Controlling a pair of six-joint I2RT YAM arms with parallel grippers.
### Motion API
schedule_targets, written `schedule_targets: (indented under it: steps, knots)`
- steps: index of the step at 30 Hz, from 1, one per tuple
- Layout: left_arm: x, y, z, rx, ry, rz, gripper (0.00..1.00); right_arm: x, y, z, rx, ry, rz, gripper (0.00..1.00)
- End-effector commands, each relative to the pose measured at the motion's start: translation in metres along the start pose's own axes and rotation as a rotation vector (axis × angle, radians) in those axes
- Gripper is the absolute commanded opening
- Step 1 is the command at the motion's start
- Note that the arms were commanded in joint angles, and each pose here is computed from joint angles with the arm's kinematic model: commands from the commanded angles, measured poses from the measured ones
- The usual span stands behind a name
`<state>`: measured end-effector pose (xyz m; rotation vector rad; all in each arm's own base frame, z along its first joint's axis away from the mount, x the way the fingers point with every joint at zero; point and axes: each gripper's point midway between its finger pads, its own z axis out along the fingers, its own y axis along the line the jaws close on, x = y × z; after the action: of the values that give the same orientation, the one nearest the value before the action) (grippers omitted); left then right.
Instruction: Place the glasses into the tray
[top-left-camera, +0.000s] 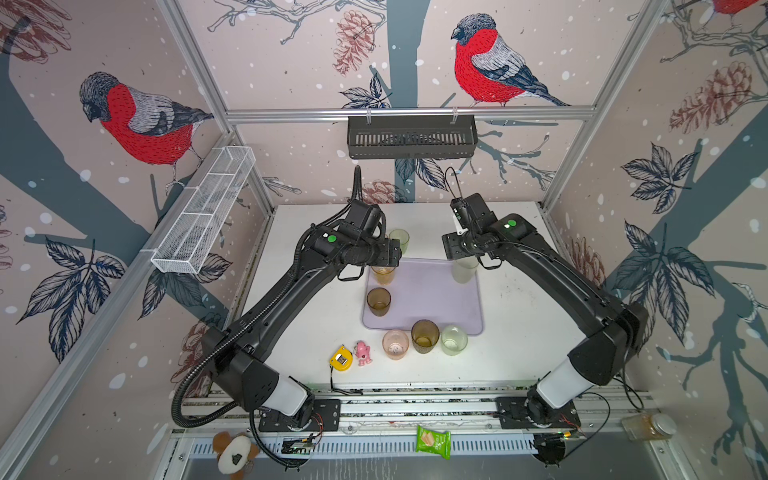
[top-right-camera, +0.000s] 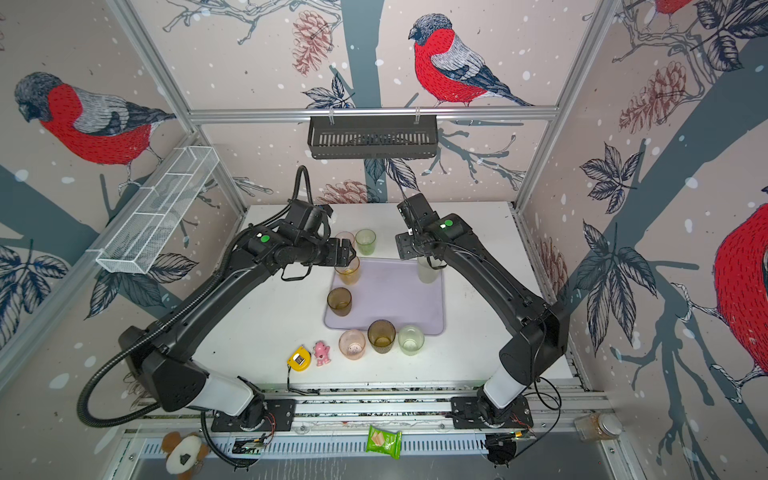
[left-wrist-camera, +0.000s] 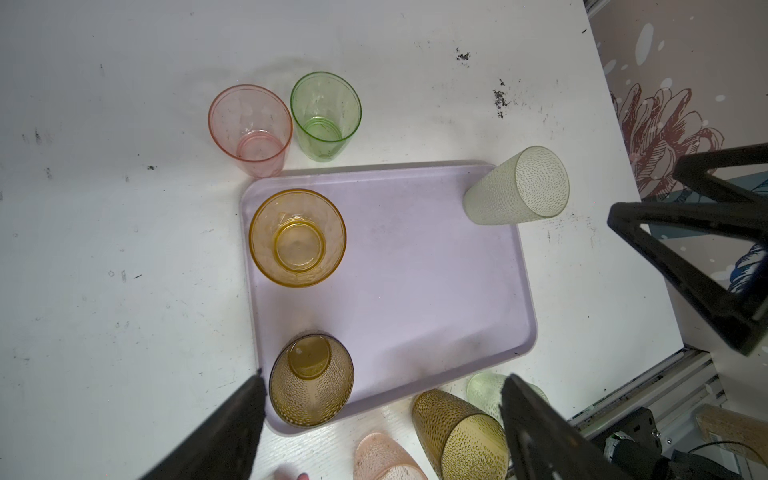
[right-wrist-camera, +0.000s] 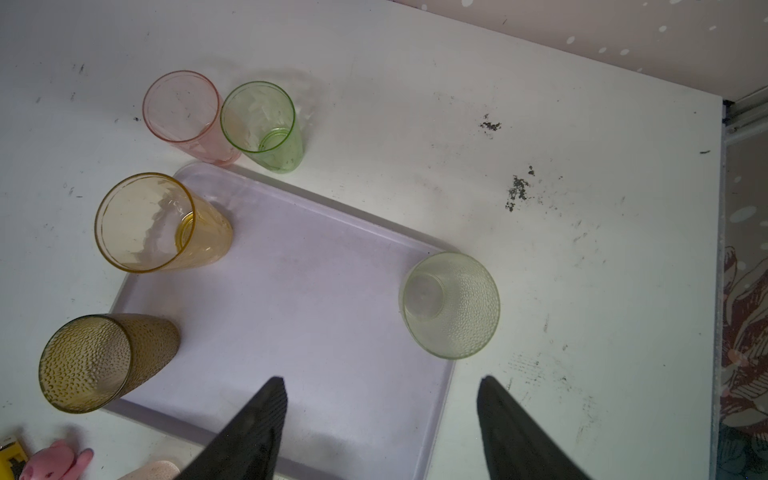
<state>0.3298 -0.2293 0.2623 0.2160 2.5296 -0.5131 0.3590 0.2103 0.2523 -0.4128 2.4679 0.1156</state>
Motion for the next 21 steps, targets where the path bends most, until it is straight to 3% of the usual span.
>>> schedule_targets:
  steps: [1, 21]
  knots:
    - [-0.001, 0.002, 0.010, -0.035, 0.054, -0.011, 0.85, -0.011, 0.007, -0.009, -0.065, -0.056, -0.045, 0.74]
    - [-0.056, -0.007, 0.098, -0.133, 0.169, 0.030, 0.71, -0.011, -0.034, -0.041, -0.141, -0.193, -0.014, 0.85]
